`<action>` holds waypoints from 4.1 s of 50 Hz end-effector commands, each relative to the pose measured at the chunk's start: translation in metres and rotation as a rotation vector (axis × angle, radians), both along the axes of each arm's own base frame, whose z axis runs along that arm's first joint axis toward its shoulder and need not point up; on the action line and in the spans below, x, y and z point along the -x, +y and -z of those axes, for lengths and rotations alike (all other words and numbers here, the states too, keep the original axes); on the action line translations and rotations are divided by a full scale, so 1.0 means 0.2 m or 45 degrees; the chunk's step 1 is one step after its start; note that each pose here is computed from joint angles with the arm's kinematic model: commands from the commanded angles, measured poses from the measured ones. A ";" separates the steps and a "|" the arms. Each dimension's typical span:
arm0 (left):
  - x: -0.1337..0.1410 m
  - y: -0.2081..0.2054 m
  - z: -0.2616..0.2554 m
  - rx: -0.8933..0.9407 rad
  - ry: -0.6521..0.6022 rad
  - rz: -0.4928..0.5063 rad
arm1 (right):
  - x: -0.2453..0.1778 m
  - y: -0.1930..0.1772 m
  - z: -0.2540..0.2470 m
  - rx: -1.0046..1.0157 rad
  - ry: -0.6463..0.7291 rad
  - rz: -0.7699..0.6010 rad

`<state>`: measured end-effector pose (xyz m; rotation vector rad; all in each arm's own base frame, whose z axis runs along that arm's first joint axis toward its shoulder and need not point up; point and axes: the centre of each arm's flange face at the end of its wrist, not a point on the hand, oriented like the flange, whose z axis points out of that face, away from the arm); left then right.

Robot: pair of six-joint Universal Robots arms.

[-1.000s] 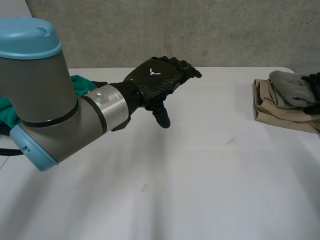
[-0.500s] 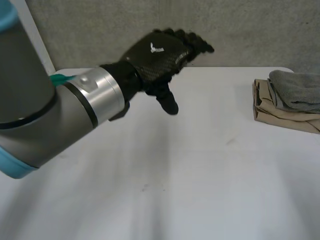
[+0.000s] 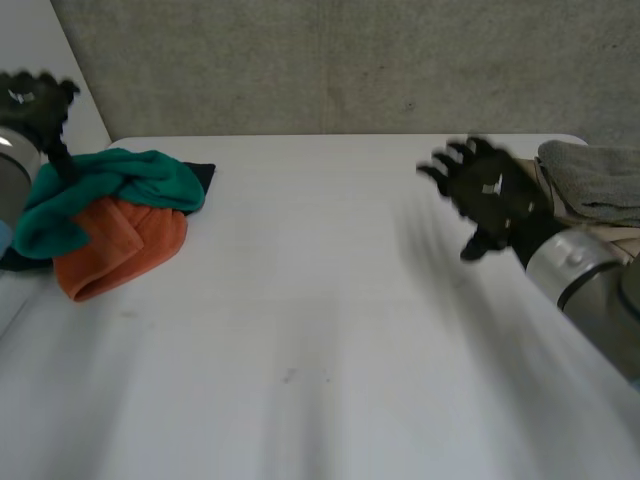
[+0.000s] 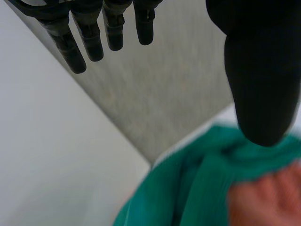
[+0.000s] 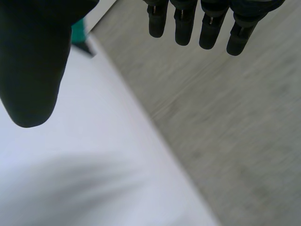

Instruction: Fold the laundry.

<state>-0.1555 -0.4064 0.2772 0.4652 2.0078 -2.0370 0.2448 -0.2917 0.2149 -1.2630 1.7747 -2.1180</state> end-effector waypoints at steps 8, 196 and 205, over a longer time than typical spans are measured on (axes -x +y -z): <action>-0.18 -0.49 0.63 0.076 -0.347 0.027 | 0.06 0.09 0.27 -0.194 0.232 0.031; 1.04 0.94 0.51 -0.063 -0.140 0.838 | -0.01 -0.06 0.15 -0.337 0.050 0.216; 0.79 1.00 0.01 0.185 0.039 0.712 | 0.04 -0.02 -0.31 -0.153 0.011 0.236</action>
